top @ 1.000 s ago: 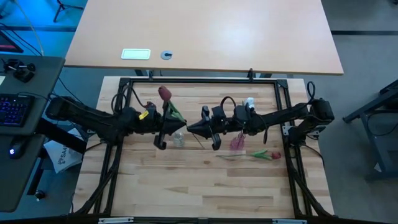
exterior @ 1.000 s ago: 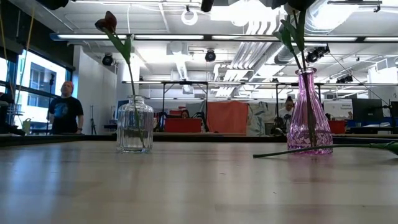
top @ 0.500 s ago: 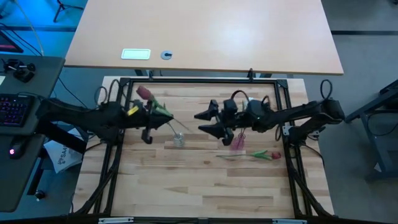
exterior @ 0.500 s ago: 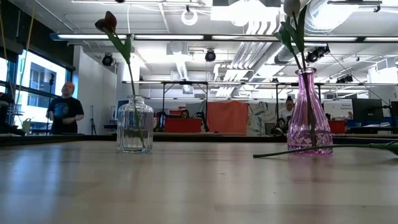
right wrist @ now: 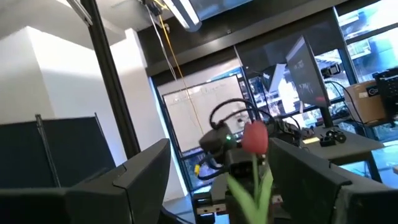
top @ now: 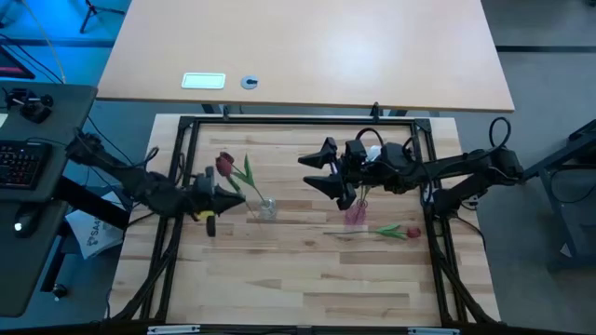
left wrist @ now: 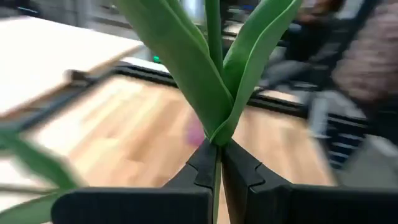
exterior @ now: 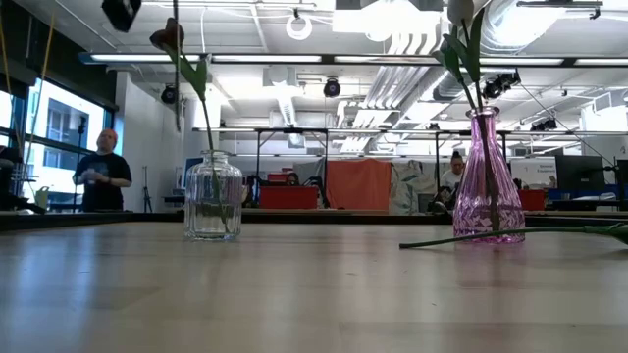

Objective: Sort flowers into vase by color
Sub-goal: Put the bottom red flower into the transparent vase

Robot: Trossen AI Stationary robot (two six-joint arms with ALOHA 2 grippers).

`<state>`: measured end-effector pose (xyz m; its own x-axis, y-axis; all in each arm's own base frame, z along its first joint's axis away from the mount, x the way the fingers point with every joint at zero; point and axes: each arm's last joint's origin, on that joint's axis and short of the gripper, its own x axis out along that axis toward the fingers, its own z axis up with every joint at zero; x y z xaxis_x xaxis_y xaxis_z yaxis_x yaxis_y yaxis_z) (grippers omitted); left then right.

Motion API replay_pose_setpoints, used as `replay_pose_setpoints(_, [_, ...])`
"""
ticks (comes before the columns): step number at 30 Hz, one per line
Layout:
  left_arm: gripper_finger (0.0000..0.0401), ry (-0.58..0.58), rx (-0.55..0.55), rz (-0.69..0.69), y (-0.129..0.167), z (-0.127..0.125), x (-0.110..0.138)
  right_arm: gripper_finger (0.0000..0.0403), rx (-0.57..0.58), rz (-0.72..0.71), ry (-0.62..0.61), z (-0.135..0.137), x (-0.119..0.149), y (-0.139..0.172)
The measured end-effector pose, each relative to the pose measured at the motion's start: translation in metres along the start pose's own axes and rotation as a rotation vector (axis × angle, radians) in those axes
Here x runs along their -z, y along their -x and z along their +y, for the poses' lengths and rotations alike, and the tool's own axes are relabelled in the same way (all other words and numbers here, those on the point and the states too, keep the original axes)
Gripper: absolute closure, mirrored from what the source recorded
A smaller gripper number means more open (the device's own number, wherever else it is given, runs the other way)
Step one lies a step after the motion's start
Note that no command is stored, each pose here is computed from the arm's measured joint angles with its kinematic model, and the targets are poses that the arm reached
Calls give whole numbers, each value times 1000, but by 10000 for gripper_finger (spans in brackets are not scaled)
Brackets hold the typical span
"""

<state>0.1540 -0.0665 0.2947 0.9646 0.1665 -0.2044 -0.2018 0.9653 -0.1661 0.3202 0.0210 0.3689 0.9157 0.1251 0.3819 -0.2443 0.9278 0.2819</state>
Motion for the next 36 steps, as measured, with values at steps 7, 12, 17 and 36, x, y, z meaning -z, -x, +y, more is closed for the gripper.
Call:
replay_pose_setpoints(7, [401,-46,-205,-50,-19,0,2,139,26,4,12,-5,0,0])
replay_pose_setpoints(12, [401,-111,-230,-61,-35,-4,4,139,36,6,14,-7,-1,0])
replay_pose_setpoints(17, [401,-82,-226,-85,-36,-3,0,139,37,8,11,-7,0,0])
replay_pose_setpoints(36, [401,-48,-212,34,-15,14,-2,139,43,33,11,-8,2,0])
